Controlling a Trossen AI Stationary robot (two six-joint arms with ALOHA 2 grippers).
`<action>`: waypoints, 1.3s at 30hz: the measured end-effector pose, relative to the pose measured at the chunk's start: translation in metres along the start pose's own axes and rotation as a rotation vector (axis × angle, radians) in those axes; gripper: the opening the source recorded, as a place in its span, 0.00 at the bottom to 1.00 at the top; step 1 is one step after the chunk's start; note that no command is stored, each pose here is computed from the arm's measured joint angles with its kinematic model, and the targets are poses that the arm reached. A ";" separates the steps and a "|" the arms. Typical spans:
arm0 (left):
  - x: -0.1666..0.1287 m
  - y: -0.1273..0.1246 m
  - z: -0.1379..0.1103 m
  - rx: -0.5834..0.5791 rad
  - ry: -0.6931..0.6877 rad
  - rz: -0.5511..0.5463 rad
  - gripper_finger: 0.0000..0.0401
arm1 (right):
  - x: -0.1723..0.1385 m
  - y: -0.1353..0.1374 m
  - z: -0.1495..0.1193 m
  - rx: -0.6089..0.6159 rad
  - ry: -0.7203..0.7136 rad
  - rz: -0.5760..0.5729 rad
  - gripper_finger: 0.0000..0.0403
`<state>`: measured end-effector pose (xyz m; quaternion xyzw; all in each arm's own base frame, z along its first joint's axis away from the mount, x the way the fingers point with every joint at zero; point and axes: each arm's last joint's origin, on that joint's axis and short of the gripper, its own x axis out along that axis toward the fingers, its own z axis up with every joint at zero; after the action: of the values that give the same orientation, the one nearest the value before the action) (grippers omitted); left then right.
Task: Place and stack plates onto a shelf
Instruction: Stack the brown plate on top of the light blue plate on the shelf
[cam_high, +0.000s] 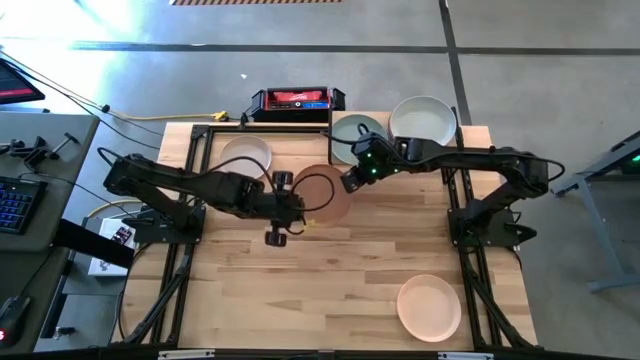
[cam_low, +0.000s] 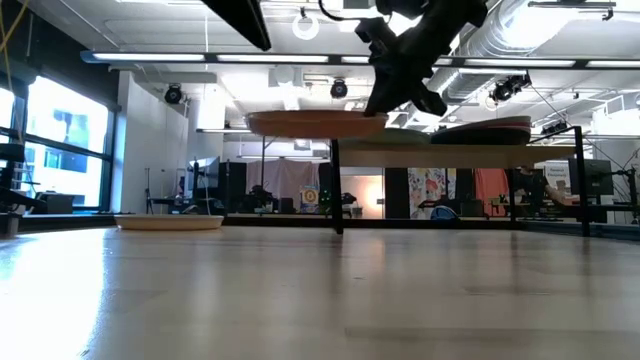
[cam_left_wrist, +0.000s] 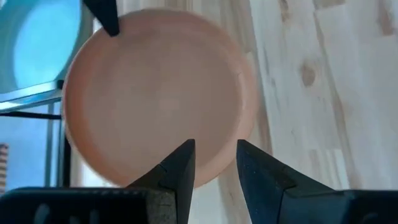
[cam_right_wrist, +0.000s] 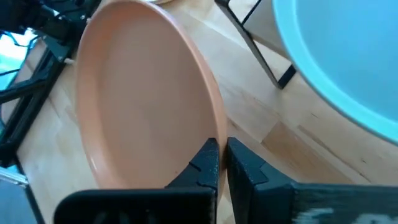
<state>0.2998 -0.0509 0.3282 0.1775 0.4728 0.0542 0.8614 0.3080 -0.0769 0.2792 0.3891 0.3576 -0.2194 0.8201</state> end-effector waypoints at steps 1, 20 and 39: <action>-0.002 0.001 0.000 0.002 0.009 0.011 0.27 | -0.002 0.000 0.001 0.002 -0.005 0.006 0.00; -0.007 0.004 -0.016 -0.066 0.174 0.104 0.26 | -0.126 -0.016 0.076 -0.028 -0.272 -0.245 0.00; -0.007 0.004 -0.016 -0.085 0.172 0.106 0.26 | -0.123 -0.068 0.089 0.096 -0.159 -0.460 0.00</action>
<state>0.2832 -0.0446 0.3273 0.1603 0.5322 0.1346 0.8203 0.2213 -0.1784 0.3789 0.3177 0.3604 -0.4468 0.7547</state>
